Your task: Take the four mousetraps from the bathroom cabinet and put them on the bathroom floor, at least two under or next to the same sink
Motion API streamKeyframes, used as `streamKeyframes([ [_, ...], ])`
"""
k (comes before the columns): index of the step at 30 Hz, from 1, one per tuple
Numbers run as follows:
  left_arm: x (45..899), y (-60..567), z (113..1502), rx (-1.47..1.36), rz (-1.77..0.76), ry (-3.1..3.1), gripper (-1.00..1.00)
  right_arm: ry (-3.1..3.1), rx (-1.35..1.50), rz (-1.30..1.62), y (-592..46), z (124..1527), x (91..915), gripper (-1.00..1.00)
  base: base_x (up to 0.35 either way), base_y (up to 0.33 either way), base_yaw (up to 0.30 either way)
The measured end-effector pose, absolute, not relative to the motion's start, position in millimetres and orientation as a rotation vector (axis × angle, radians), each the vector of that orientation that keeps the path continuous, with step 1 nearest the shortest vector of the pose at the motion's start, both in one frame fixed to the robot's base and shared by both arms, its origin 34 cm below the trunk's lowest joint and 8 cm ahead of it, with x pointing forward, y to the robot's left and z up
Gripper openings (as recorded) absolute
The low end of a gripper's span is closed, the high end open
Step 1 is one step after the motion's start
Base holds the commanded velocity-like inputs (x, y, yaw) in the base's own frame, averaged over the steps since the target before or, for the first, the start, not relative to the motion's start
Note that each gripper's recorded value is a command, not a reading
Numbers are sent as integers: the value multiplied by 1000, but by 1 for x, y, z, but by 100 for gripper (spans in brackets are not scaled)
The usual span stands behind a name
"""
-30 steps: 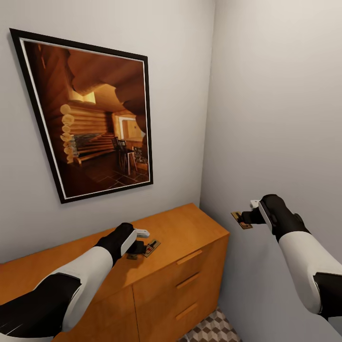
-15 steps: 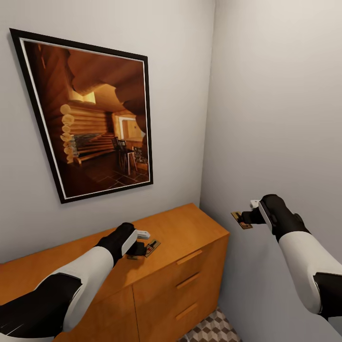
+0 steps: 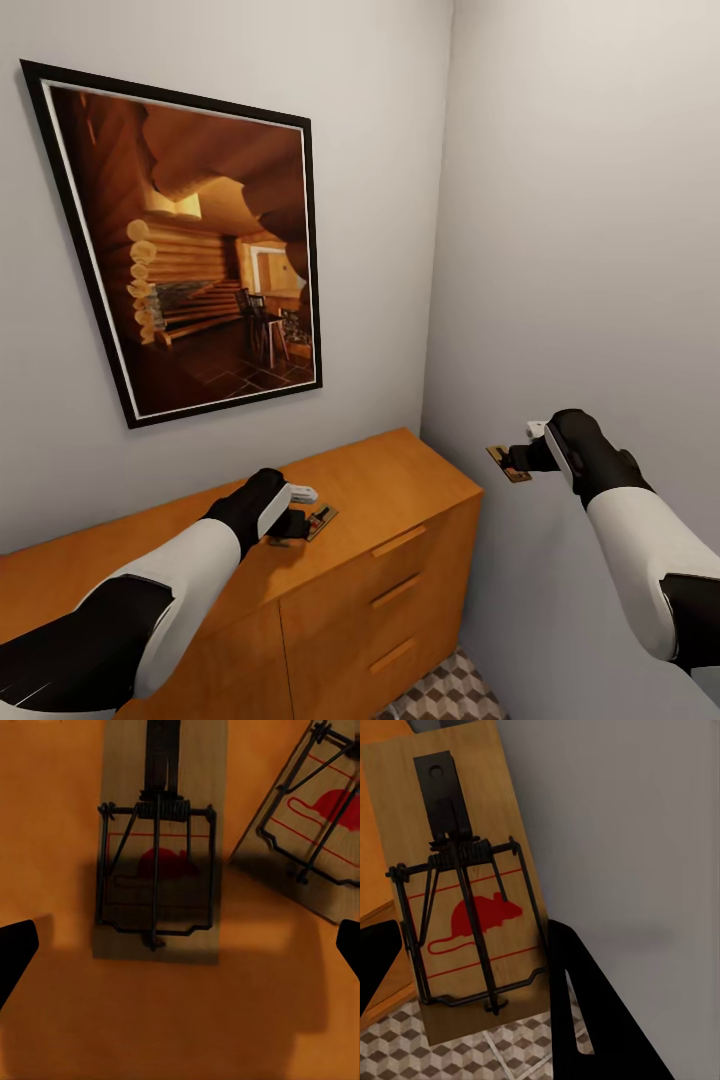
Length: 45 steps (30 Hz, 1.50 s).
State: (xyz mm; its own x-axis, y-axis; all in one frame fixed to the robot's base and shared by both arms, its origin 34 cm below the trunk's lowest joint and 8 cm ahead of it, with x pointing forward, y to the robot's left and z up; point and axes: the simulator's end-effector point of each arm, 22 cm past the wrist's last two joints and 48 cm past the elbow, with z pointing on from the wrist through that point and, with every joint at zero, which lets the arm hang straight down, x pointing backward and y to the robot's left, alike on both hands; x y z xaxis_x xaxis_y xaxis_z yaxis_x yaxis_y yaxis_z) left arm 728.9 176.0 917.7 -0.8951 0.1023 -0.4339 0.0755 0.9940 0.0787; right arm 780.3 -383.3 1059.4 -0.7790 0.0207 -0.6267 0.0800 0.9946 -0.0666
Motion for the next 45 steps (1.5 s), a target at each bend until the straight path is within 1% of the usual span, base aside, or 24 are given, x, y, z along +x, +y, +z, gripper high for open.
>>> streamKeyframes([
  [11, 734, 181, 925, 114, 125, 2664, 100, 2462, 70, -118, -383, 1059, 780, -100, 0, 0, 0],
  [45, 740, 183, 932, 106, 127, 2642, 100, 2461, 69, -118, -383, 1060, 781, -100, 0, 0, 0],
])
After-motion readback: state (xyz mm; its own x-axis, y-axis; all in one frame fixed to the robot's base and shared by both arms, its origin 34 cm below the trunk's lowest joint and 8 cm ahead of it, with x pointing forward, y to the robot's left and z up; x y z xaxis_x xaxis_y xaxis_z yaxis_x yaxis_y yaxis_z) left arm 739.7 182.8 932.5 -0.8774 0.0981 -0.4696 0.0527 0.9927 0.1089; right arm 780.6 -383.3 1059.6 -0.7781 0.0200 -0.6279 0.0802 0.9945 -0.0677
